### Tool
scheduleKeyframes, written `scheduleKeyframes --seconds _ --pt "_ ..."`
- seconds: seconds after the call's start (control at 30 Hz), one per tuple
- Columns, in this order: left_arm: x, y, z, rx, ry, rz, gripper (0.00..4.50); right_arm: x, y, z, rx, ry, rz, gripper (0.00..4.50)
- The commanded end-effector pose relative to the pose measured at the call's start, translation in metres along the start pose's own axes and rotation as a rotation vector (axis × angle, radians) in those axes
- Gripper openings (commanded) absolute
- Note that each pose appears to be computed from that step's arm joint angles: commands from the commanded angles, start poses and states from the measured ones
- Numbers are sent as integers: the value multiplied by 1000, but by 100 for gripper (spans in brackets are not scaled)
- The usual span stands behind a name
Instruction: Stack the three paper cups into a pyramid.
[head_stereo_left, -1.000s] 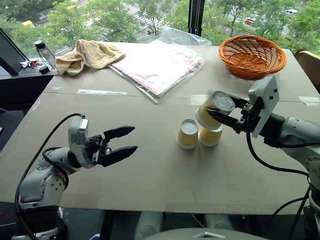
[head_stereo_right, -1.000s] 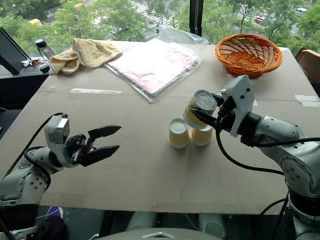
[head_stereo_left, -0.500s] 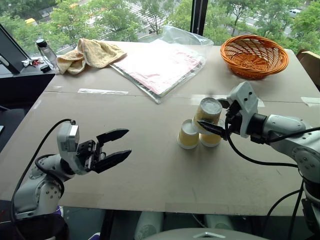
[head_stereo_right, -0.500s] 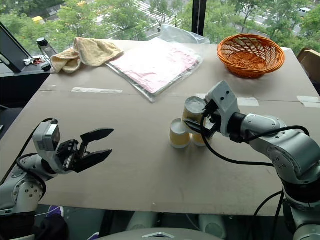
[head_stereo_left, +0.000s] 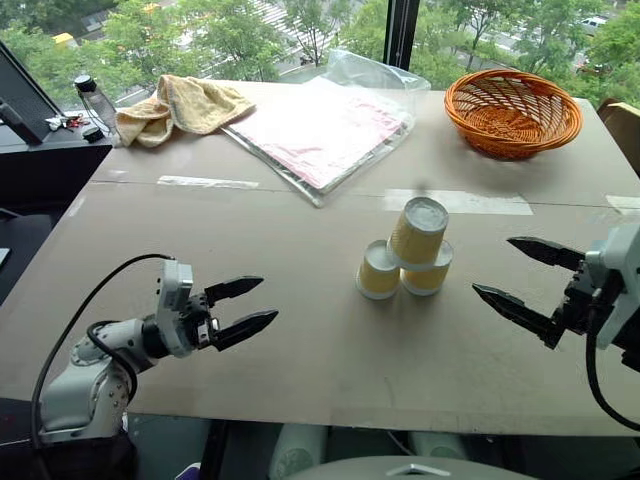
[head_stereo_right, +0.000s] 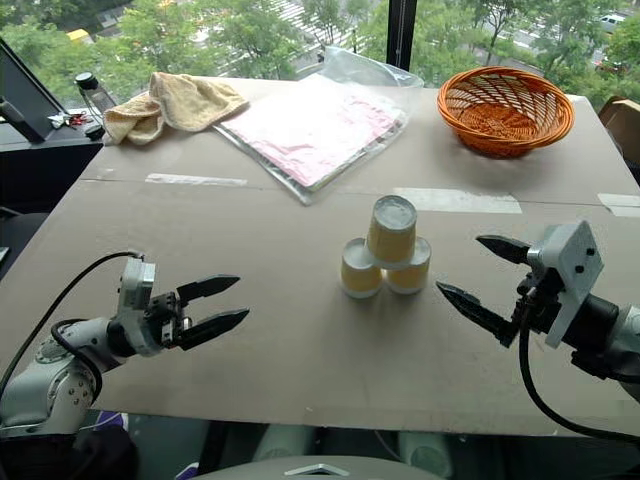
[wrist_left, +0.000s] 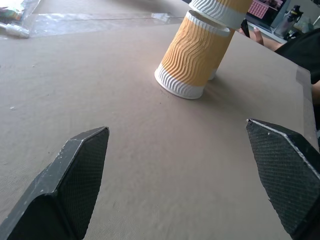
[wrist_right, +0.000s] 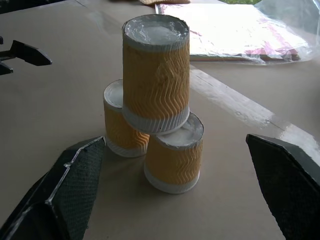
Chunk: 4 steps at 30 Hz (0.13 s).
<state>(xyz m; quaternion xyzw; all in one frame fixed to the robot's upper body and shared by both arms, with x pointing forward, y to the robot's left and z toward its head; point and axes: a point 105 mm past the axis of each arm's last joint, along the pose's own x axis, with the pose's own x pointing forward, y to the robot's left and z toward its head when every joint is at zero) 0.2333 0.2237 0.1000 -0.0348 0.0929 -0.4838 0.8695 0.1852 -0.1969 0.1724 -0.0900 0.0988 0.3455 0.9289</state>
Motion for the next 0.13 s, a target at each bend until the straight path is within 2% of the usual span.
scheduleKeyframes --seconds 0.03,0.13 --pt "-6 5 1 46 29 29 450 -24 -6 -23 -49 52 -67 446" --pt "-9 7 -4 41 65 31 450 -40 -4 -66 -5 142 -92 446"
